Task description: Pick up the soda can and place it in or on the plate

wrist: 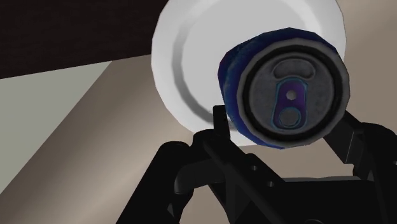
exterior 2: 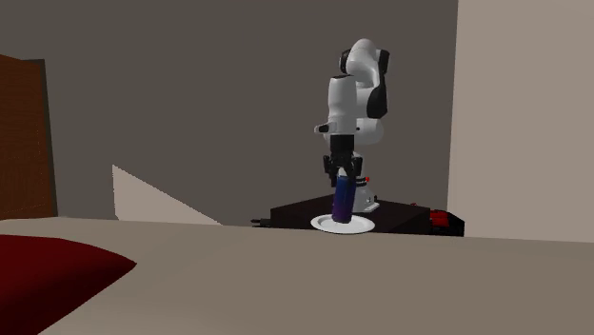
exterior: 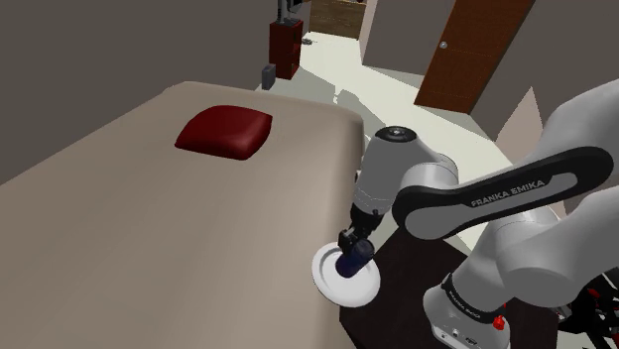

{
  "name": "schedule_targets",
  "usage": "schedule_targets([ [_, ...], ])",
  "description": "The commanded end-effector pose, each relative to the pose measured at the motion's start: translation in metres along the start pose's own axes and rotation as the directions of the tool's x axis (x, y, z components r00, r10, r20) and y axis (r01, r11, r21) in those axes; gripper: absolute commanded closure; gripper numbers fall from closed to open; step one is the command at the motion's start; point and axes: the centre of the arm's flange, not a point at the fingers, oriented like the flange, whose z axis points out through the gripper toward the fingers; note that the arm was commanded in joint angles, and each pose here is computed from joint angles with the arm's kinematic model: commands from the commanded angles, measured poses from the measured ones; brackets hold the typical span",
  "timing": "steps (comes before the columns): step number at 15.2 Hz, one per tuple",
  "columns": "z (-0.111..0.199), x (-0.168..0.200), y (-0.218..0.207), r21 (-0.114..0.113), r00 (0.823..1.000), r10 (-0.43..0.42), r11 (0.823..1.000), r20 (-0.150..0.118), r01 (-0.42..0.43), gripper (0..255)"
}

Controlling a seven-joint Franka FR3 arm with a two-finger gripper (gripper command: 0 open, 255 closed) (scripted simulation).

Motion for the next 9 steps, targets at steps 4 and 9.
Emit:
schedule_targets([
  [4,0.0061,0.0007,-0.0002,0.001,1.0,0.0,1.0,-0.001,0.0,255],
  [9,0.0061,0.0007,-0.0002,0.001,1.0,0.0,1.0,-0.001,0.0,0],
])
